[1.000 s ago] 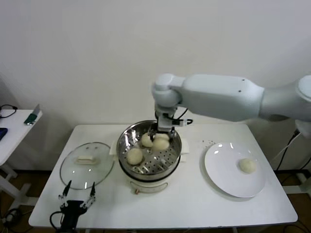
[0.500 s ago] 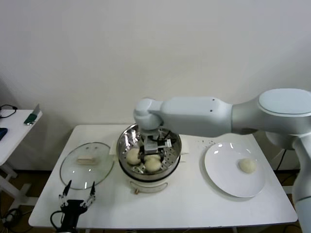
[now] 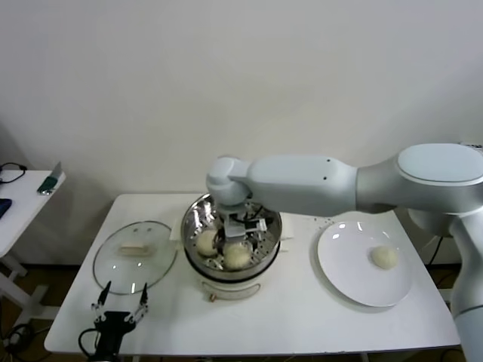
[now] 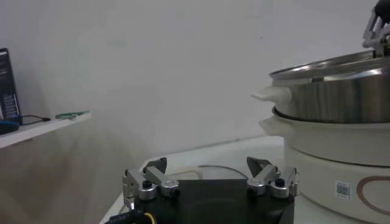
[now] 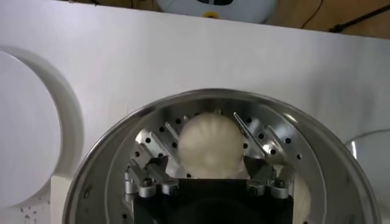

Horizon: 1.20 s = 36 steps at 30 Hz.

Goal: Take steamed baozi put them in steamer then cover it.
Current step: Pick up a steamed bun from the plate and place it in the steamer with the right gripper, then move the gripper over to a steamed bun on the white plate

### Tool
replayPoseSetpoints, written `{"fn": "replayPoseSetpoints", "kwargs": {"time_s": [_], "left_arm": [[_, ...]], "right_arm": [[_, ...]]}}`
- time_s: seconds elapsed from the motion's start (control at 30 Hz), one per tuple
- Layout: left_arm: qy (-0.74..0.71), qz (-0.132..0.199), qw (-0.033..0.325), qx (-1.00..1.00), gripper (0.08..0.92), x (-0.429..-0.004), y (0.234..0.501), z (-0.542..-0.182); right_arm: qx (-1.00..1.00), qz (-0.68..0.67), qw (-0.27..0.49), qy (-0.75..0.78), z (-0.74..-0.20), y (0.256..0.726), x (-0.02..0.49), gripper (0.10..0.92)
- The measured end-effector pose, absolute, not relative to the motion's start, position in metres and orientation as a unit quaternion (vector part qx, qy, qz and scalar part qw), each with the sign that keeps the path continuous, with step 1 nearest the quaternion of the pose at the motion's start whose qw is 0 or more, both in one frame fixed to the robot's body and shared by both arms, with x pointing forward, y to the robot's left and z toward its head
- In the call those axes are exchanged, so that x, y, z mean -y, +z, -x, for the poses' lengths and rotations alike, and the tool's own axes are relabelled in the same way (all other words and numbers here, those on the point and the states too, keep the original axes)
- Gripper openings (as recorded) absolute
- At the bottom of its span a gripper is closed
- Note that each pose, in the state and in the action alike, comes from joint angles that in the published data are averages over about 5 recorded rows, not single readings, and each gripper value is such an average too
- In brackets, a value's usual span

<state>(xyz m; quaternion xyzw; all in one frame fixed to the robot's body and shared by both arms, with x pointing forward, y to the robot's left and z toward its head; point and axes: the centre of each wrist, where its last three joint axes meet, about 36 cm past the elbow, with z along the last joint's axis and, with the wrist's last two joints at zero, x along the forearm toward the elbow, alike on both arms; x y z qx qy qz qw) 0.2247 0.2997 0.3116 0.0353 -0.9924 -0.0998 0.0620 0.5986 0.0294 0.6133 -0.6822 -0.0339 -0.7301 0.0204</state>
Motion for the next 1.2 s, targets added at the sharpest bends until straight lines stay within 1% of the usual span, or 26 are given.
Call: {"fn": "replayPoseSetpoints", "kwargs": {"time_s": [0.17, 0.3, 0.5, 0.67, 0.8, 0.97, 1.2], "left_arm": [[-0.101, -0.034, 0.06, 0.992, 0.823, -0.3, 0.313, -0.226], [-0.104, -0.033, 0.059, 0.992, 0.823, -0.302, 0.315, -0.226], [-0.107, -0.029, 0.06, 0.992, 0.823, -0.305, 0.315, -0.224], [-0.107, -0.027, 0.059, 0.992, 0.823, -0.306, 0.316, -0.223], [-0.107, -0.026, 0.056, 0.992, 0.823, -0.305, 0.318, -0.223], [-0.101, -0.025, 0.048, 0.993, 0.823, -0.304, 0.321, -0.224], [-0.093, -0.031, 0.032, 0.995, 0.823, -0.302, 0.325, -0.229]], "right_arm": [[-0.005, 0.67, 0.016, -0.742, -0.609, 0.633, -0.01, 0.823], [-0.077, 0.657, -0.005, -0.75, -0.621, 0.65, 0.025, 0.823], [-0.227, 0.625, -0.089, -0.741, -0.636, 0.673, 0.101, 0.823], [-0.354, 0.592, -0.176, -0.702, -0.641, 0.677, 0.176, 0.823], [-0.429, 0.561, -0.243, -0.665, -0.641, 0.662, 0.241, 0.823], [-0.493, 0.528, -0.313, -0.617, -0.633, 0.623, 0.316, 0.823], [-0.531, 0.494, -0.388, -0.568, -0.615, 0.563, 0.391, 0.823]]}}
